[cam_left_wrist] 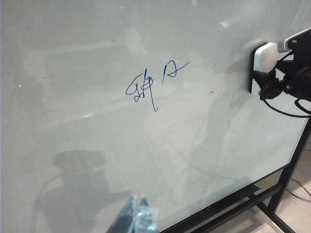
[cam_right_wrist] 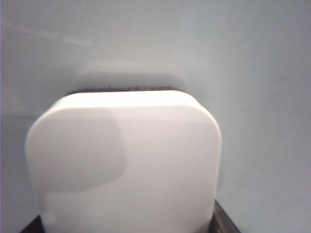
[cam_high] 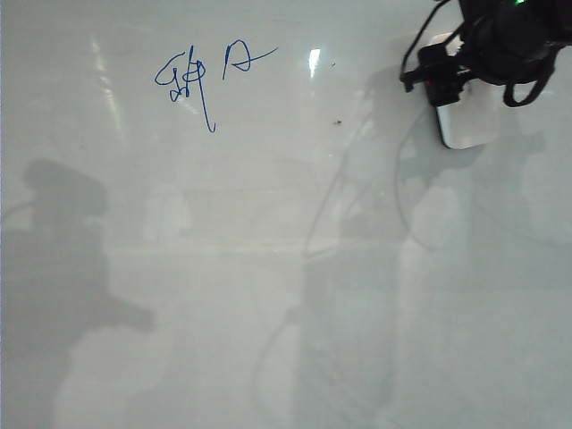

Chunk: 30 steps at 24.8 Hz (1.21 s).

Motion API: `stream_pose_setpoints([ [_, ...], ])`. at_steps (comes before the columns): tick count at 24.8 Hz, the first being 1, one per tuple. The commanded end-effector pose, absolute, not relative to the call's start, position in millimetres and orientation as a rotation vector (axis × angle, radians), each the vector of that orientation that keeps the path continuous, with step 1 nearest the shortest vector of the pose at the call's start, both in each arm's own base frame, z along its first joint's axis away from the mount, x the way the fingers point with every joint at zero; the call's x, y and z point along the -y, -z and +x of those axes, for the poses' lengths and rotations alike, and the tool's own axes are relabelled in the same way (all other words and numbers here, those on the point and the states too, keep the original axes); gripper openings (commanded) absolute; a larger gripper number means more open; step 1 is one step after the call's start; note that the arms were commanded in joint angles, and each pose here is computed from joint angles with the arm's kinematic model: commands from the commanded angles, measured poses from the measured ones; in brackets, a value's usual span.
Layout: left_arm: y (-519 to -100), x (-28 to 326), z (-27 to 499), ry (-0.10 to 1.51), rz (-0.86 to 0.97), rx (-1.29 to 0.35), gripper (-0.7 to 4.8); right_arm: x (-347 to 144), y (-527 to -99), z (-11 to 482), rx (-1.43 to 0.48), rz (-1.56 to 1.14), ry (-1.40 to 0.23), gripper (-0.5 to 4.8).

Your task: Grab the whiteboard eraser that is attached to the surface of the whiteboard and use it to clean the writing on the whiteboard.

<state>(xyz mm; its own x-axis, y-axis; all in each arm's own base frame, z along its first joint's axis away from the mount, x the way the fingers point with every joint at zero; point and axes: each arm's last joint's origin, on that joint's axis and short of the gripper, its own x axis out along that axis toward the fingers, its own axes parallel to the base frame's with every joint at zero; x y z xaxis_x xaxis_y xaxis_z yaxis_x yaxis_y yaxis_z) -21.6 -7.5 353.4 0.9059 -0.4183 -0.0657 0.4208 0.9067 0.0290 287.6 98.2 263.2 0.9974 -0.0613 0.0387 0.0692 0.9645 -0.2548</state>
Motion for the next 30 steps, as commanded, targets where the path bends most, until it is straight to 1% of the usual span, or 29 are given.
stream_pose_setpoints([
  [1,-355.0,7.5,-22.2,0.433,0.045,-0.044,-0.02,-111.2,-274.4,277.6,0.084,-0.319,0.023,2.06],
  [4,-355.0,7.5,-22.2,0.433,0.045,-0.044,-0.02,-127.6,-282.6,265.5,0.122,-0.378,-0.036,2.02],
  [6,-355.0,7.5,-22.2,0.433,0.045,-0.044,-0.02,-143.7,-289.3,257.4,0.143,-0.477,-0.087,2.00],
  [8,-355.0,7.5,-22.2,0.433,0.045,-0.044,-0.02,-173.4,-306.4,250.9,0.096,-0.704,-0.172,2.01],
  [9,-355.0,7.5,-22.2,0.433,0.045,-0.044,-0.02,-183.1,-312.6,249.8,0.072,-0.761,-0.203,2.01],
  [12,-355.0,7.5,-22.2,0.433,0.045,-0.044,-0.02,-205.4,-331.8,247.1,0.041,-0.862,-0.221,2.01],
  [15,-354.9,7.5,-22.1,0.433,0.045,-0.045,-0.02,-232.4,-356.8,244.1,0.087,-0.920,-0.230,2.01],
  [18,-355.0,7.5,-22.2,0.432,0.045,-0.044,-0.02,-253.4,-369.1,242.4,0.113,-0.970,-0.250,2.01],
  [23,-355.0,7.5,-22.2,0.433,0.045,-0.044,-0.02,-284.6,-372.5,251.1,0.134,-1.001,-0.260,2.01],
  [30,-355.0,7.5,-22.2,0.433,0.045,-0.044,-0.02,-308.6,-355.3,273.7,0.049,-1.109,-0.212,2.01],
])
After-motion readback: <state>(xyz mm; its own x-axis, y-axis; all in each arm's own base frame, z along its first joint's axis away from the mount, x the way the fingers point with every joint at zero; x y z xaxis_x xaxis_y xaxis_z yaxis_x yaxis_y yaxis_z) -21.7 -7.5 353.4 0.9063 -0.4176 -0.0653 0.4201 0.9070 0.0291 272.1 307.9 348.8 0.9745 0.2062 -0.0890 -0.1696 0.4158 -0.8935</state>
